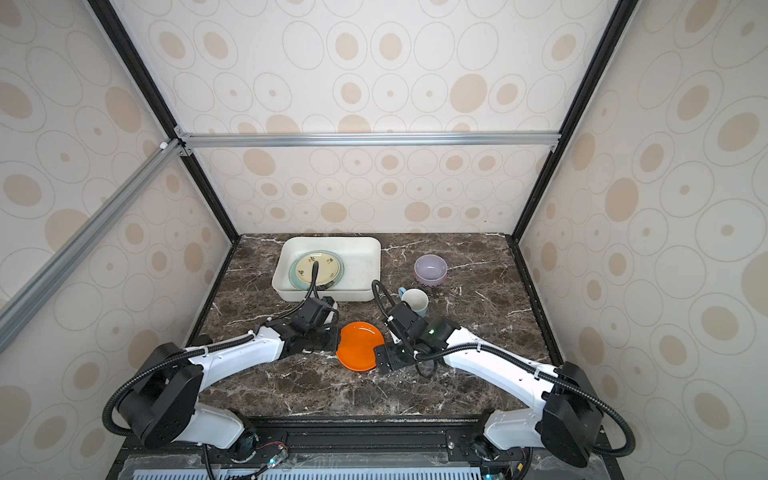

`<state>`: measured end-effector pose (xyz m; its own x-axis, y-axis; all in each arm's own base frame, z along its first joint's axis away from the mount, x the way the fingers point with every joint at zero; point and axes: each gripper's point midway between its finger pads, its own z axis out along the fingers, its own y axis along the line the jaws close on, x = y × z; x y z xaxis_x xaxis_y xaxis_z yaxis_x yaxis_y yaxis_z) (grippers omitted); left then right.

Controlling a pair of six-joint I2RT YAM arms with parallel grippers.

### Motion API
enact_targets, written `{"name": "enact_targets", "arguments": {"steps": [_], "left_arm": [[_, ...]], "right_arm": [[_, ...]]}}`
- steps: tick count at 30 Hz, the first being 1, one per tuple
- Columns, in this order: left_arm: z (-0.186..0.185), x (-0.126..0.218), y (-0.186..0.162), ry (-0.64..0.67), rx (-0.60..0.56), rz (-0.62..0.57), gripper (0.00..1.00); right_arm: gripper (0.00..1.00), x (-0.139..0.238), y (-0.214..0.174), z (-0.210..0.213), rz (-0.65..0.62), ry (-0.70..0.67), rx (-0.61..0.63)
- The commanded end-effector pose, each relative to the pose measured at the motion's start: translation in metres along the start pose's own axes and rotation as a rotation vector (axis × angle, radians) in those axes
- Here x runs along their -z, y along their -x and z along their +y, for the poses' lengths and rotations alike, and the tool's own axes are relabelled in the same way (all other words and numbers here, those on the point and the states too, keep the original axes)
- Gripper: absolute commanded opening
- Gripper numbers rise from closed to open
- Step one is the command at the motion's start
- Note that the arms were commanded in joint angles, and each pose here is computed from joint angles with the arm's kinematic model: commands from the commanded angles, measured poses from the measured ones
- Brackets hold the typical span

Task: Place the mixed dishes into the plastic bin
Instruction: 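Grip the orange plate rim with the left gripper while the right gripper presses it, then tilt up the orange plate and carry it to the bin with the left gripper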

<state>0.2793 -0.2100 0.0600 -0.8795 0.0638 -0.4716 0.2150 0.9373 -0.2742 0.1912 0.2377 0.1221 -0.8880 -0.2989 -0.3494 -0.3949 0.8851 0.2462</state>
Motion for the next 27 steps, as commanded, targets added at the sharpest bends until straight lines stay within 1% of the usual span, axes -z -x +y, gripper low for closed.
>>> {"name": "enact_targets", "arguments": {"steps": [1,8,10,14,19,27], "left_arm": [[0.009,0.010,-0.001,0.073,-0.038,0.015,0.01],[0.010,0.021,0.009,0.100,-0.063,0.005,0.00],[0.012,0.025,0.012,0.115,-0.070,-0.007,0.00],[0.011,0.039,0.024,0.103,-0.064,-0.042,0.00],[0.003,0.065,0.052,0.062,-0.053,-0.112,0.00],[-0.011,0.112,0.108,-0.001,-0.046,-0.221,0.00]], "right_arm": [[1.00,0.004,0.010,0.006,-0.019,0.007,0.024],[1.00,0.004,0.012,0.007,-0.021,0.002,0.030],[1.00,0.005,0.013,0.007,-0.023,0.001,0.032],[1.00,0.008,0.015,0.006,-0.029,-0.003,0.035],[1.00,0.014,0.021,0.008,-0.046,0.000,0.041],[1.00,0.026,0.035,0.014,-0.082,0.006,0.067]]}}
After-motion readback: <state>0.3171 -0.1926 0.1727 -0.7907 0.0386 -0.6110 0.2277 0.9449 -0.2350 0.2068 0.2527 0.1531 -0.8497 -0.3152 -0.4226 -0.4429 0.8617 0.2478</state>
